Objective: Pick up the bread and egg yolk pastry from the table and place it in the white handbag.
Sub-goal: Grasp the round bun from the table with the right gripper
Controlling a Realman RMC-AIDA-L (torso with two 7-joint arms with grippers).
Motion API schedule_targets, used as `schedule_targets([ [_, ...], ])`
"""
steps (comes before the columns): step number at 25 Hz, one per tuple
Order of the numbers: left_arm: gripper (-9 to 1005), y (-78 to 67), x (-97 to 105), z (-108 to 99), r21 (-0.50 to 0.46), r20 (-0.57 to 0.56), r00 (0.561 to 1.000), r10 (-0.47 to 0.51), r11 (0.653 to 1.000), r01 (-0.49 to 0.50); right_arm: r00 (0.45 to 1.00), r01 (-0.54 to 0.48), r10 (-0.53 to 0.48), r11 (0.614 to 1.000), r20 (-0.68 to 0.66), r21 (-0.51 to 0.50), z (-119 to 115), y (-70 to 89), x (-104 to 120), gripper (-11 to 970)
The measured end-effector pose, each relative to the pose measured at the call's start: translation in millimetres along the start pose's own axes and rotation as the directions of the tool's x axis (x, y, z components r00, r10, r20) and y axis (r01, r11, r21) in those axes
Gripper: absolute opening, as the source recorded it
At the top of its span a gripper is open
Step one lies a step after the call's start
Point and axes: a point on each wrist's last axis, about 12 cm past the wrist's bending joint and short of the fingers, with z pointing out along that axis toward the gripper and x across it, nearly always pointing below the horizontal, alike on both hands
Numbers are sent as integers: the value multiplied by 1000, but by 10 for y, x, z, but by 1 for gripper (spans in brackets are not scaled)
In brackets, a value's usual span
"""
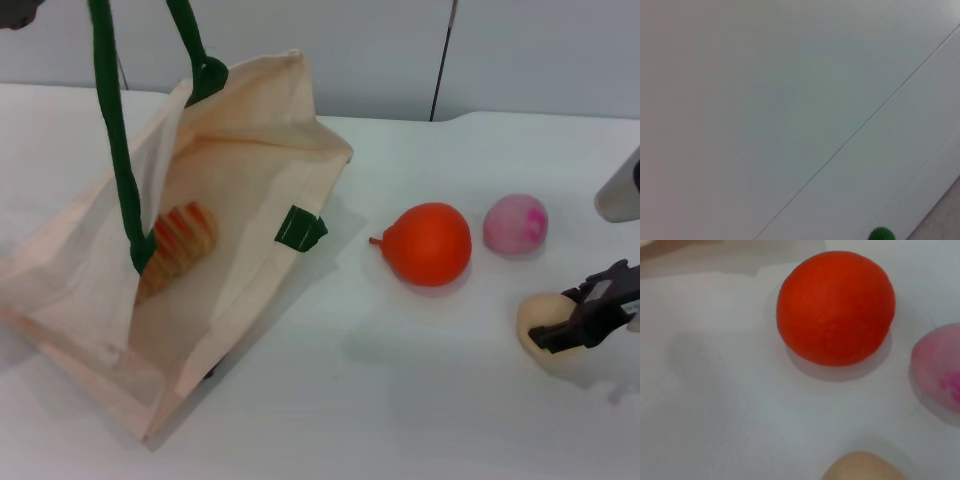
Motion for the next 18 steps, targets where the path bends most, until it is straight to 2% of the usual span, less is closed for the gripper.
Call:
schedule_targets([
  [8, 149, -1, -2, 2, 0, -2, 1000, 0, 1000, 0, 1000, -9, 9, 1000, 25, 13, -88, -50, 28, 673],
  [14, 157, -3, 0, 24, 3, -12, 1000, 0, 1000, 0, 990, -22, 21, 1000, 141, 5, -347, -140, 75, 650],
  [18, 162, -33, -5, 73, 30, -27, 1000, -8, 1000, 9, 957, 85, -67, 995, 283, -52, -519, -44, -74, 630],
])
